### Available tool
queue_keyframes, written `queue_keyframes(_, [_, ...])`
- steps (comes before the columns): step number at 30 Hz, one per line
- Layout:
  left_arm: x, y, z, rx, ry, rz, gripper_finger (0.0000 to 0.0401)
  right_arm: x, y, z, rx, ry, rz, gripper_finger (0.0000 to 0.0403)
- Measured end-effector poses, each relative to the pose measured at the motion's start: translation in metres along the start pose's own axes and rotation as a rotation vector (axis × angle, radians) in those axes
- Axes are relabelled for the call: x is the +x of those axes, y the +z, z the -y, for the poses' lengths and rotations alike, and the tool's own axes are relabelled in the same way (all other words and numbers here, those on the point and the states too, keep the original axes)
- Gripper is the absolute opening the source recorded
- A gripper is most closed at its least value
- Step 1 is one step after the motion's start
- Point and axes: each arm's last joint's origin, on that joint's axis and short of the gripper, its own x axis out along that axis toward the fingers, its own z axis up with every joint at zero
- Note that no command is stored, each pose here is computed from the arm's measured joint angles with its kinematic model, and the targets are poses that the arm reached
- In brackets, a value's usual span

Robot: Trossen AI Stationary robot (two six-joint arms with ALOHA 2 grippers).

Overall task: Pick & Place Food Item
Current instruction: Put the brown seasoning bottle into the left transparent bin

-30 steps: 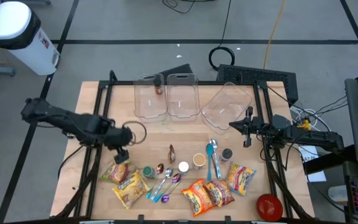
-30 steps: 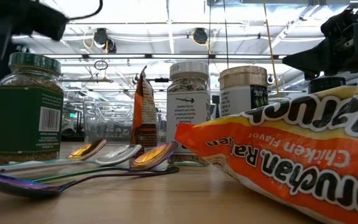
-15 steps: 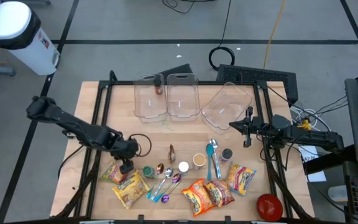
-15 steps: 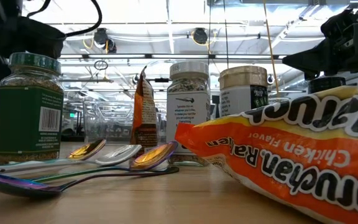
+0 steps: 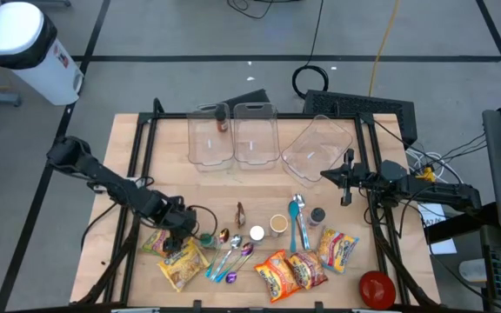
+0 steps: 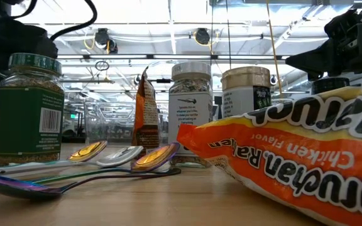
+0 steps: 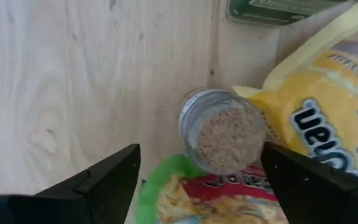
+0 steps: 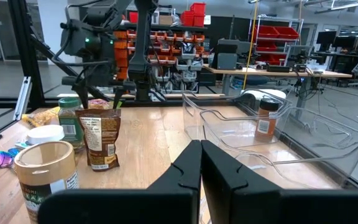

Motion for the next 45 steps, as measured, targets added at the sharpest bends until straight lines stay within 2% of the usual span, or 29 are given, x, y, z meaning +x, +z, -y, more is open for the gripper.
queue_keyframes(6, [0.0022, 0.0023, 0.0001, 0.018, 0.042, 0.033, 0.0335, 0.0, 0.0001, 0.0, 0.0, 0.0, 0.0, 0.0])
queue_keyframes(14, [0.0022, 0.004, 0.0009, 0.035, 0.04, 0.054, 0.033, 0.0, 0.0001, 0.0, 0.0, 0.0, 0.0, 0.0])
queue_keyframes(17, [0.0022, 0.0039, 0.0012, 0.042, 0.03, 0.048, 0.0303, 0.0, 0.0001, 0.0, 0.0, 0.0, 0.0, 0.0])
queue_keyframes(25, [0.002, 0.0037, 0.002, 0.034, 0.001, 0.034, 0.0196, 0.0, 0.0001, 0.0, 0.0, 0.0, 0.0, 0.0])
queue_keyframes(29, [0.0016, 0.0041, 0.0022, 0.035, 0.001, 0.039, 0.0172, 0.0, 0.0, 0.0, 0.0, 0.0, 0.0, 0.0])
queue_keyframes(32, [0.0017, 0.0045, 0.0023, 0.004, 0.003, 0.044, 0.0182, 0.0, 0.0001, 0.0, 0.0, 0.0, 0.0, 0.0])
queue_keyframes(40, [0.0019, 0.0053, 0.0026, -0.018, -0.001, 0.052, 0.026, 0.0, 0.0001, 0.0, 0.0, 0.0, 0.0, 0.0])
queue_keyframes(45, [0.0019, 0.0054, 0.0024, 0.002, 0.007, 0.056, 0.028, 0.0, 0.0001, 0.0, 0.0, 0.0, 0.0, 0.0])
